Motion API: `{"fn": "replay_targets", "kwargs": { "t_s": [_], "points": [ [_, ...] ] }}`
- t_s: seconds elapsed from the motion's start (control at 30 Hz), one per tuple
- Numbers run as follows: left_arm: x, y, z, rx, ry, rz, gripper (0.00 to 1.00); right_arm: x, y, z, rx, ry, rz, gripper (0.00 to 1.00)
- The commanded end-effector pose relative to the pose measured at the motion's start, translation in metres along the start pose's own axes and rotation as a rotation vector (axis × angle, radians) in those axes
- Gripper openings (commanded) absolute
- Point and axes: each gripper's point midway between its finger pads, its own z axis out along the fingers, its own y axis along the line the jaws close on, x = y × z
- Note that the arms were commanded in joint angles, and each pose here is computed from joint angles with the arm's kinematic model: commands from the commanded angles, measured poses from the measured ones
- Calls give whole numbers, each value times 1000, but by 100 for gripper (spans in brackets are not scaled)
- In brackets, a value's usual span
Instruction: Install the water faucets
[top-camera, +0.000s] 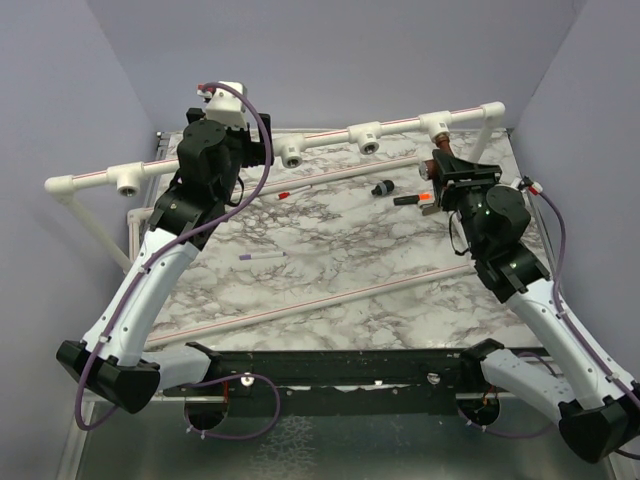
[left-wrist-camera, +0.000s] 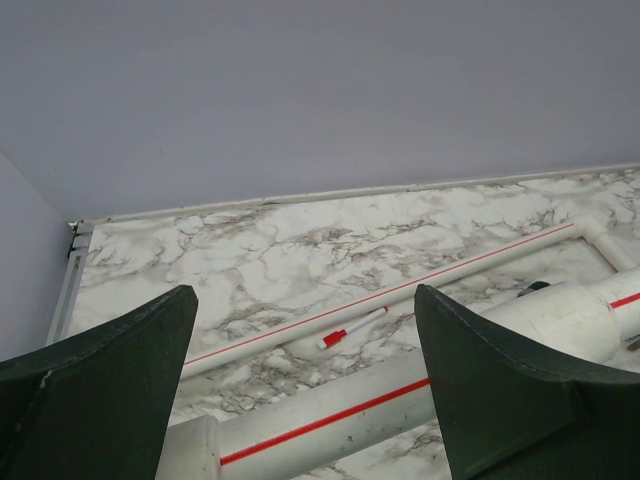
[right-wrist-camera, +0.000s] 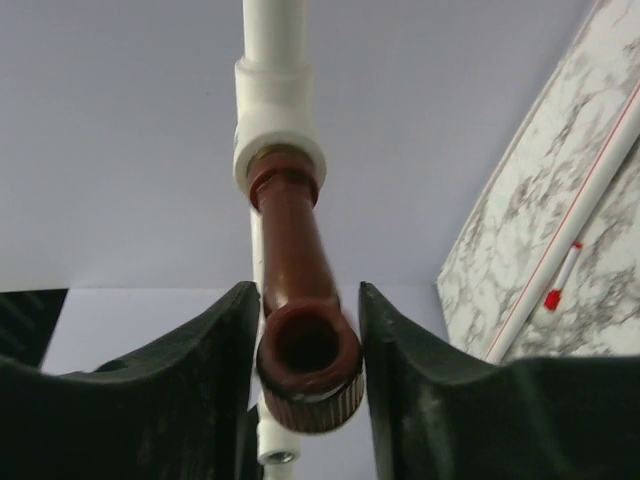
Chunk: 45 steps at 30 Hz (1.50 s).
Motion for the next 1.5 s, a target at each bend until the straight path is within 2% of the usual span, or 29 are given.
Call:
{"fn": "replay_targets", "kwargs": {
  "t_s": [0.0, 0.27, 0.53, 0.73, 0.9, 1.13, 1.23, 1.47],
  "points": [
    [73, -20, 2, 77, 247, 65, 91, 20, 23, -20, -43, 123, -14, 53],
    [75, -18, 3, 70, 251, 71, 91, 15, 3, -27, 0, 108, -77, 75],
    [78, -20, 5, 73, 259, 71, 91, 0, -9, -38, 68, 72, -225, 78],
    [78, -21, 6, 77, 260, 71, 91, -18, -14, -53, 103, 32, -397, 78],
    [77, -22, 7, 79, 259, 72, 91, -31, -8, -65, 49, 2, -546, 78],
    [76, -21, 6, 76, 259, 74, 91, -62, 8, -75, -5, -115, -874, 77],
    [76, -20, 6, 74, 259, 74, 91, -70, 19, -75, -41, -147, -1065, 77],
    [75, -21, 7, 78, 258, 72, 91, -61, 38, -72, -188, -73, -1635, 82]
  ]
}}
